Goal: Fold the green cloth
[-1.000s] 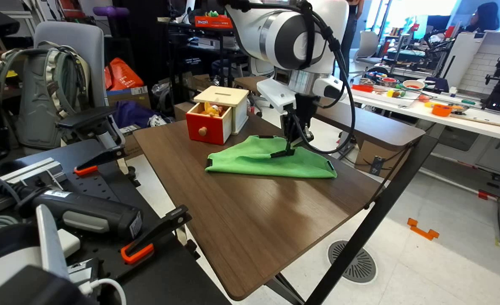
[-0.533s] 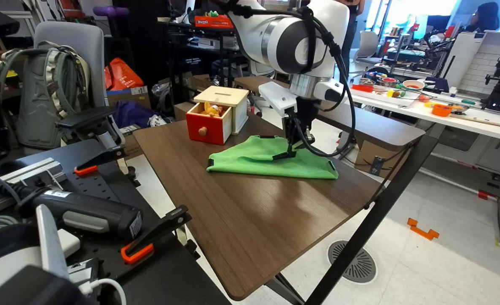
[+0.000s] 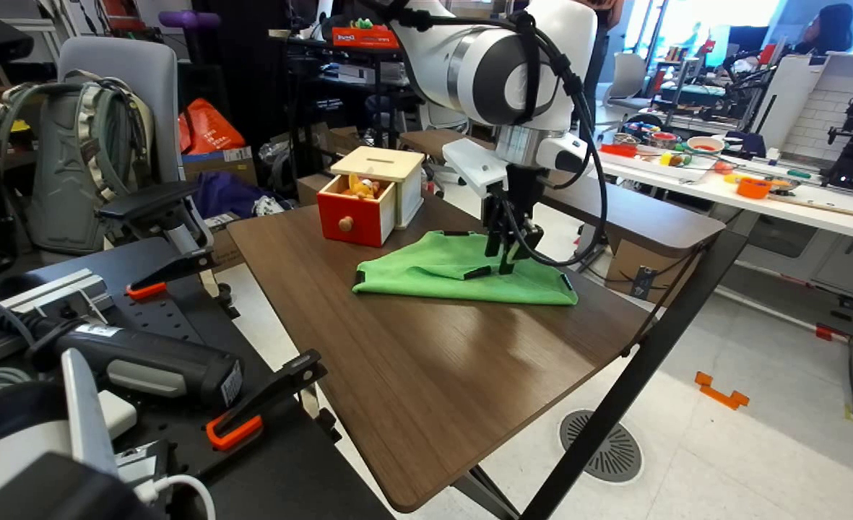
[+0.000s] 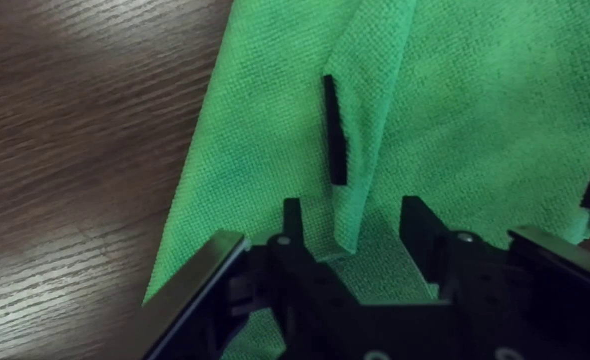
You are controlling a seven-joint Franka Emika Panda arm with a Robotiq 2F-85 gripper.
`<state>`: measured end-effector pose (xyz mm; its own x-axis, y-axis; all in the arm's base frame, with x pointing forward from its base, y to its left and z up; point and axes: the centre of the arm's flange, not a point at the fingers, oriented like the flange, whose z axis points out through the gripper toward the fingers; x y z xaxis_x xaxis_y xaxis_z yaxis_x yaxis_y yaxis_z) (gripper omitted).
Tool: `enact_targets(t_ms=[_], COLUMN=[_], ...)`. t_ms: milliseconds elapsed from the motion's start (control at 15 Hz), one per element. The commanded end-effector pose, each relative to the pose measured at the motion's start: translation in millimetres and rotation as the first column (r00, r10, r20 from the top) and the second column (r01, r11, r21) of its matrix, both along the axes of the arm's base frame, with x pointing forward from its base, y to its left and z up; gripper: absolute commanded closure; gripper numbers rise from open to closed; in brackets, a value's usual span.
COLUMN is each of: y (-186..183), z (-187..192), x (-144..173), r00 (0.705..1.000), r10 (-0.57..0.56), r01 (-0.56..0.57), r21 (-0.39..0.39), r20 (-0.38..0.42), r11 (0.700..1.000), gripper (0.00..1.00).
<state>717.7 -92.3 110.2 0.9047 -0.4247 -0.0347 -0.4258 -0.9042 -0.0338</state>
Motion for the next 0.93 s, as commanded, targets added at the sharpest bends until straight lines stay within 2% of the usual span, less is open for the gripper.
enact_targets(t_ms=[0, 133, 200, 533, 733, 800, 867], y=[2.4, 3.5, 3.0, -5.2, -4.9, -6.1, -8.3], z=[9.9, 18.4, 23.5, 70.5, 109.6, 116.0, 89.0], x=[-1.6, -12.1, -18.7, -60.5, -86.4, -86.0, -52.2], r00=[1.0, 1.0, 1.0, 0.992, 0.979, 0.977, 0.985], r10=[0.011, 0.019, 0.03, 0.124, 0.203, 0.212, 0.173], r01=[-0.011, -0.019, -0.03, -0.125, -0.201, -0.211, -0.173], r21=[0.01, 0.007, -0.014, -0.047, -0.047, -0.043, -0.042], r20=[-0.009, -0.01, -0.008, -0.021, 0.026, 0.027, 0.01], r11=[1.0, 1.0, 0.999, 0.991, 0.978, 0.977, 0.984], gripper=[0.15, 0.02, 0.0, 0.0, 0.0, 0.0, 0.0])
